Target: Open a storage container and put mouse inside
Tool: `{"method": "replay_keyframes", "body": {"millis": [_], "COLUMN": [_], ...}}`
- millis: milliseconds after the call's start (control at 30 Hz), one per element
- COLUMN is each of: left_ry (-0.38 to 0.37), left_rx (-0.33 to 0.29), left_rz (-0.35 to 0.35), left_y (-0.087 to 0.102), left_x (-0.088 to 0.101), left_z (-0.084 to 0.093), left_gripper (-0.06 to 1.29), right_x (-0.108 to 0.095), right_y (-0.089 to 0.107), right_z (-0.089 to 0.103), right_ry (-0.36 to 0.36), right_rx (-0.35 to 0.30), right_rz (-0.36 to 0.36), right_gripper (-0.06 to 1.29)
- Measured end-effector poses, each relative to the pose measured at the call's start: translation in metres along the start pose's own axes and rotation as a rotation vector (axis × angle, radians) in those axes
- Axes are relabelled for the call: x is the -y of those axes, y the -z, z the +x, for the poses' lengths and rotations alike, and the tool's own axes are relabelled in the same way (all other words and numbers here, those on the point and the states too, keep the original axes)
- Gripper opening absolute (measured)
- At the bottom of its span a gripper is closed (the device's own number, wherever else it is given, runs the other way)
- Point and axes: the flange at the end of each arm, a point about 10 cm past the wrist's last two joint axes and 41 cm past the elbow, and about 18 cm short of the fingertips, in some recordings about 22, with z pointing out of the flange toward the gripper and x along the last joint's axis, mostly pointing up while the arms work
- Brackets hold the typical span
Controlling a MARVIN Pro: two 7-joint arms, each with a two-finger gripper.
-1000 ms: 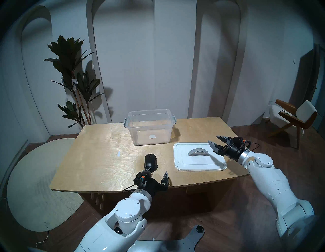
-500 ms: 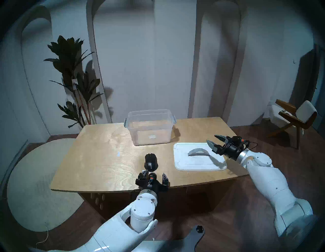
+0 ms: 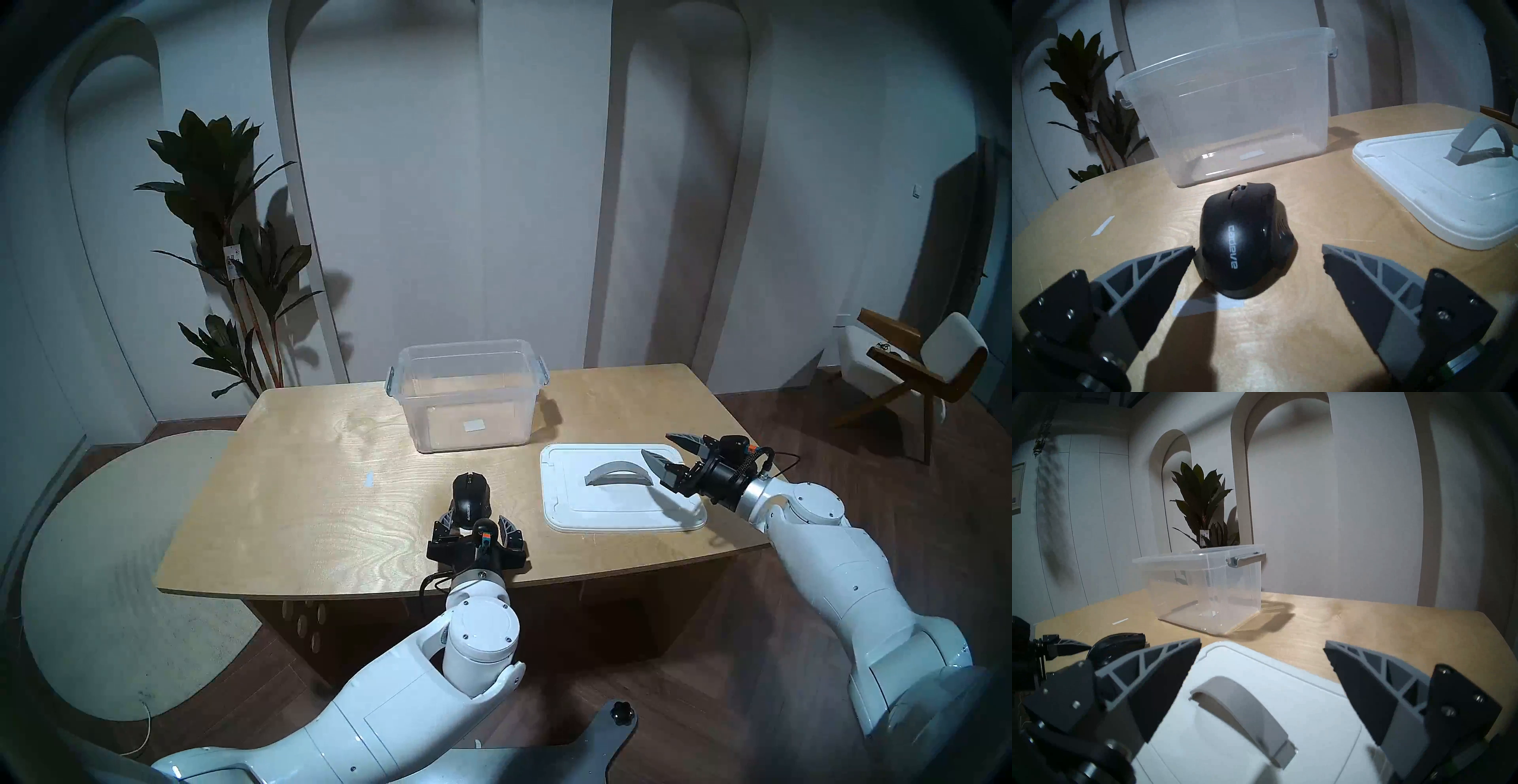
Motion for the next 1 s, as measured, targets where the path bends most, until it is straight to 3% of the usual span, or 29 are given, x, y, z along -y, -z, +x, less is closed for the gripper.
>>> {"method": "replay_keyframes", "body": {"millis": [300,700,1000], "left_ry": [0.067,0.144,0.131], "left_rx": [0.021,0.031,-0.014], "left_rz": [0.129,0.295,0.260], "left_y": [-0.004,-0.011,-0.016], "left_x": [-0.007,-0.021,-0.032], "left_z": [0.000,0.001,0.002], "left_gripper": [1.24,1.24,1.21], "right_x": [-0.001,-0.006,-0.009], "right_y": [-0.001,-0.001,-0.002], "right_z": [-0.009,-0.010,-0.011], "right_ry": [0.012,0.018,0.022], "right_rx": [0.018,-0.003,-0.021], "right_rz": [0.017,0.035,0.055], "right_gripper": [1.20,1.20,1.20]}}
